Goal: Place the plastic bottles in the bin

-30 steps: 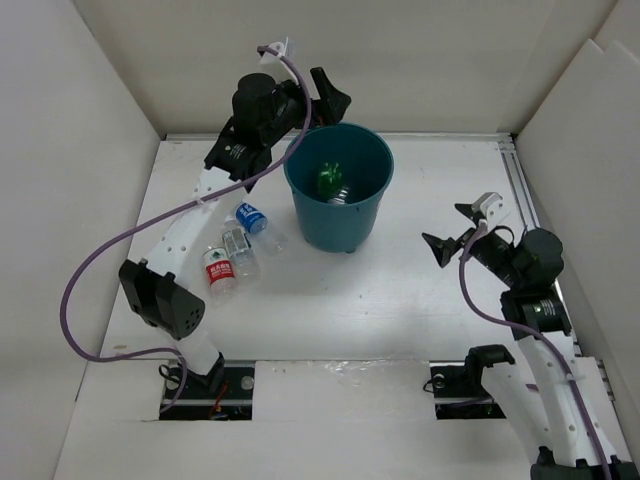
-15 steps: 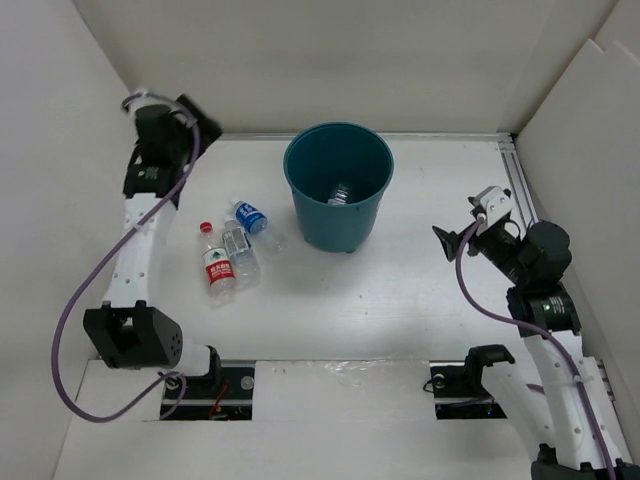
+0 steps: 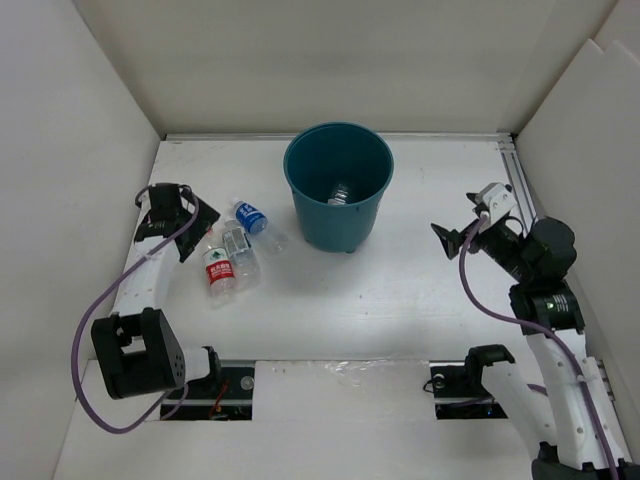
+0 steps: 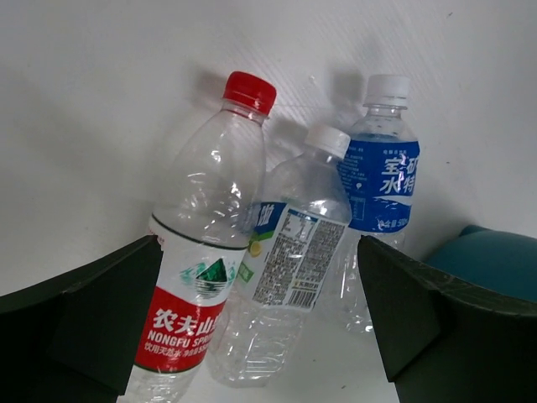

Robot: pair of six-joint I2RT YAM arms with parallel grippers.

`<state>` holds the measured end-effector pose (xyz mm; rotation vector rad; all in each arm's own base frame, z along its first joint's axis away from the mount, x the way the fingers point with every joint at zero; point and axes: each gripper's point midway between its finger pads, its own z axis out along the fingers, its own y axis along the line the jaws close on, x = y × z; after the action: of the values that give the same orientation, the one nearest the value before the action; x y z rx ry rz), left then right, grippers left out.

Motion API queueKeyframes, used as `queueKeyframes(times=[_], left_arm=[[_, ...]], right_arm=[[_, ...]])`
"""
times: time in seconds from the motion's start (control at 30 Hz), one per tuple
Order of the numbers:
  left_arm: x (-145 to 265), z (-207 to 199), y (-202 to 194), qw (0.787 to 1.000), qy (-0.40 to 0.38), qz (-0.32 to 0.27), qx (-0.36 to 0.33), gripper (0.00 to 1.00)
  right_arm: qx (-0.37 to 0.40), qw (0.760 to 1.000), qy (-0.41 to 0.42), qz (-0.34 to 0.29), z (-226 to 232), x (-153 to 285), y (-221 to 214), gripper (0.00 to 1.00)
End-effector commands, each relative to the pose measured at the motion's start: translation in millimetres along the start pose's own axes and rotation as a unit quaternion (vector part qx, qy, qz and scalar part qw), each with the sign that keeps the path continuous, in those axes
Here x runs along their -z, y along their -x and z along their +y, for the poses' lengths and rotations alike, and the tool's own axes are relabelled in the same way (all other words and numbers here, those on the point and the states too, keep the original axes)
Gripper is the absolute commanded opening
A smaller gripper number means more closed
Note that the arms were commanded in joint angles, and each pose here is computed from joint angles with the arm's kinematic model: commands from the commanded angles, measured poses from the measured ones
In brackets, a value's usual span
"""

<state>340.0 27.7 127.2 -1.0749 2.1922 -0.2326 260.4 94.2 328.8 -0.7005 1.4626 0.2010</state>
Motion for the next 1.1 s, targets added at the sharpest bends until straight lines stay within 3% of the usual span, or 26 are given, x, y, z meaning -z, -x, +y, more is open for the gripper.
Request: queueKeyframes(times=[0.0, 0.43, 0.73, 1.07], left_arm=[[12, 8, 4, 1.0, 0.008, -0.025, 0.016, 1.0], [-7, 25, -40, 0.997, 0.013, 0.067, -0.035, 0.98], [-15, 38, -44, 0.995, 0.039, 0.075, -0.054, 0.9], [-33, 61, -67, 0.987, 0.086, 0.124, -0.055, 0.9]], right_arm=[[0.015, 0.998, 0.016, -0.055, 6, 4, 31, 1.0], [0.013, 0.998, 0.029, -0.057, 20, 10, 29, 1.0], [0.009, 0.998, 0.029, -0.057, 23, 11, 23, 1.0], [0.0, 0.998, 0.028, -0.061, 24, 14, 26, 1.0]])
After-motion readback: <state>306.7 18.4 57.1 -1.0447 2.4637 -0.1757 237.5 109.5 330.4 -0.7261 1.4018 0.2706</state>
